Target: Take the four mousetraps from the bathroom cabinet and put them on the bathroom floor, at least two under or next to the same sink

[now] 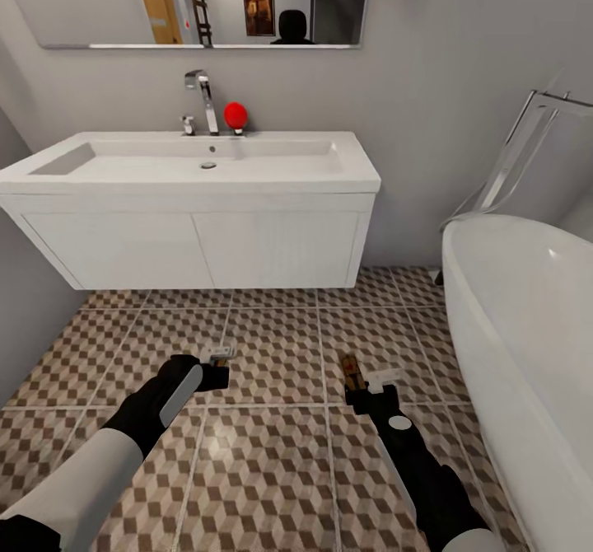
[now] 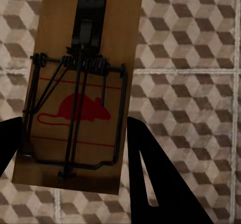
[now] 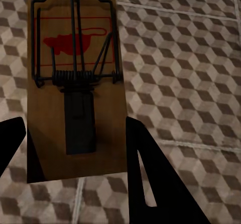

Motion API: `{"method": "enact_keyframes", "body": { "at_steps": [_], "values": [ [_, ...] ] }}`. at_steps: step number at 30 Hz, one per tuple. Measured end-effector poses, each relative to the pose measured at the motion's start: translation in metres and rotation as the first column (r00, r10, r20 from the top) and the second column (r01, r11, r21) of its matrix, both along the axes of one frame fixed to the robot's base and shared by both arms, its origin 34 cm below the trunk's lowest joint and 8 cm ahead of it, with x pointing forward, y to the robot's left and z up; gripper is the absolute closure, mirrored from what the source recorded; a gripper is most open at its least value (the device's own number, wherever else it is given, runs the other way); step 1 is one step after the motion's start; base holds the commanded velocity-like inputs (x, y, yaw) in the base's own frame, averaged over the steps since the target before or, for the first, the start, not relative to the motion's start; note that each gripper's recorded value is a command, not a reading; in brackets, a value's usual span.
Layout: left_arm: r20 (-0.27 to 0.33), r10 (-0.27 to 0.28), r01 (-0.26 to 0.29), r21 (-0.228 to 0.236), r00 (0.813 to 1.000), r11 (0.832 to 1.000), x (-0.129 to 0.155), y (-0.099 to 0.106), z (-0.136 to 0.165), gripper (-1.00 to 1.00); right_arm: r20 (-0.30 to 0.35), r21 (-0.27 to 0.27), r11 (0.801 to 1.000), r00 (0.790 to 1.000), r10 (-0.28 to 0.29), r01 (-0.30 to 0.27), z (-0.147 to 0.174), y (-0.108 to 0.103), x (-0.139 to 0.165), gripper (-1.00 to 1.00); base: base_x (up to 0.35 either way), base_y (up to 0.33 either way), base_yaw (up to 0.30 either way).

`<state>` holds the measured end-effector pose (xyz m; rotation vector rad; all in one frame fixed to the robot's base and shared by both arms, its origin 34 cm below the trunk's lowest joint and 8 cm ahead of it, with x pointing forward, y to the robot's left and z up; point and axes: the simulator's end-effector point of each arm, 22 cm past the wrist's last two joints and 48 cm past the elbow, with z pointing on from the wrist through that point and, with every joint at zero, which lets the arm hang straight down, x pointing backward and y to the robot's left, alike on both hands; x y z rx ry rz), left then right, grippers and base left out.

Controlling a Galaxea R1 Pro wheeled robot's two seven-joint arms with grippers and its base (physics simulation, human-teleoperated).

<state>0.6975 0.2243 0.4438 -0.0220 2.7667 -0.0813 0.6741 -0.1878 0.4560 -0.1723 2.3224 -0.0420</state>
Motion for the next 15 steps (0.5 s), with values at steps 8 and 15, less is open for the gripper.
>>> {"method": "enact_keyframes", "body": {
  "at_steps": [8,15],
  "values": [
    [-0.015,0.0,0.0,0.0,1.0,1.0,-0.007,0.0,-0.025,1.0,-0.013,0.0,1.0,1.0,0.0,0.0,-0.024,0.0,-0.006,1.0,0.0,0.0,0.0],
    [-0.026,0.0,0.0,0.0,1.0,1.0,-0.012,0.0,-0.046,1.0,-0.023,0.0,1.0,1.0,0.0,0.0,-0.045,0.0,-0.011,1.0,0.0,0.0,0.0]
  ]
}}
